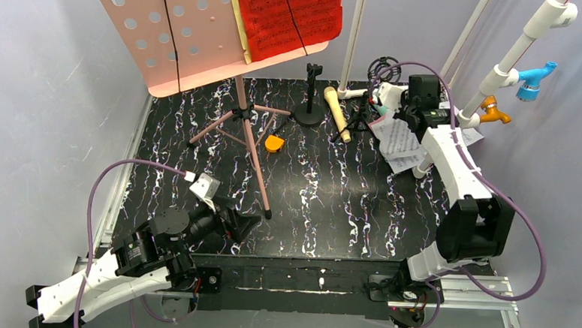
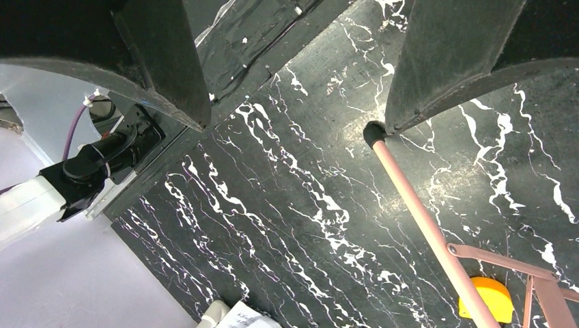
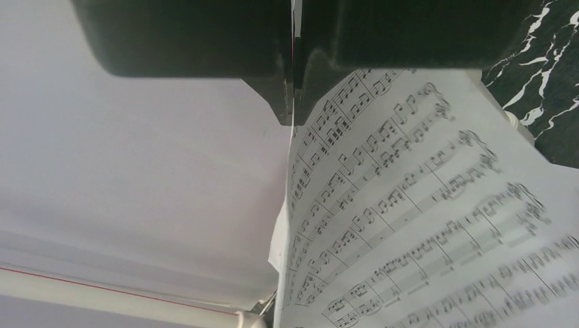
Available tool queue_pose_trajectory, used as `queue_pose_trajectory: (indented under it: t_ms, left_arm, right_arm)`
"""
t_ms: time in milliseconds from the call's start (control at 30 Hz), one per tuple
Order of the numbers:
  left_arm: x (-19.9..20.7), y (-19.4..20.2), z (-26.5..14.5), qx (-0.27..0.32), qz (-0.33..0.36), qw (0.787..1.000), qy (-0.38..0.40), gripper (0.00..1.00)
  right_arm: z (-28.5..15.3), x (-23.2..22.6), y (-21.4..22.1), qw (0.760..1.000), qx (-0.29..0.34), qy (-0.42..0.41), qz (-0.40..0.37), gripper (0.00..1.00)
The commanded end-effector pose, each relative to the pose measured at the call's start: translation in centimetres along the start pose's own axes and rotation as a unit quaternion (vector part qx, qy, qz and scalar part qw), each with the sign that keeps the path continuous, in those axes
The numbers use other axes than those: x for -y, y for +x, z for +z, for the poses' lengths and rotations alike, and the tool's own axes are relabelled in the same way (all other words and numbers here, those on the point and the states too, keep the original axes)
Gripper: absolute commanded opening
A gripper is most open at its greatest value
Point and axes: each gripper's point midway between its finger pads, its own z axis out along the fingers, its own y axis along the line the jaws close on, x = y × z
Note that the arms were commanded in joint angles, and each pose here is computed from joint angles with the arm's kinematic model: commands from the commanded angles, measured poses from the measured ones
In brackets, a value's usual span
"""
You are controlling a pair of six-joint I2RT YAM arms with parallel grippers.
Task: Pack up the instrument practice props
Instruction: Place the sheet music at the center of the board.
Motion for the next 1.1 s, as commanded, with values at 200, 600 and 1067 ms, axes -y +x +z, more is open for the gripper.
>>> queue_pose_trajectory:
  t_ms: [200,600,1067]
  left_arm:
    - [-0.6,0.1,-0.1,0.004,-0.003,1.000,-0.014,0.98]
    - [-0.8,0.1,-0.3,0.005,-0.003,1.000,-0.018,0.98]
    - [-0.7,0.0,-0.1,0.003,0.000,1.000,-0.016,0.98]
  right_arm:
    - [2.0,1.9,0.6,0.997,-0.039,0.054,-0.051,0.01]
    - [2.8,2.5,0.6,0.992,-0.047,0.071,-0.095,0.01]
    - [2.5,3.3,1.3,0.988,-0.058,0.100,-0.102,0.05]
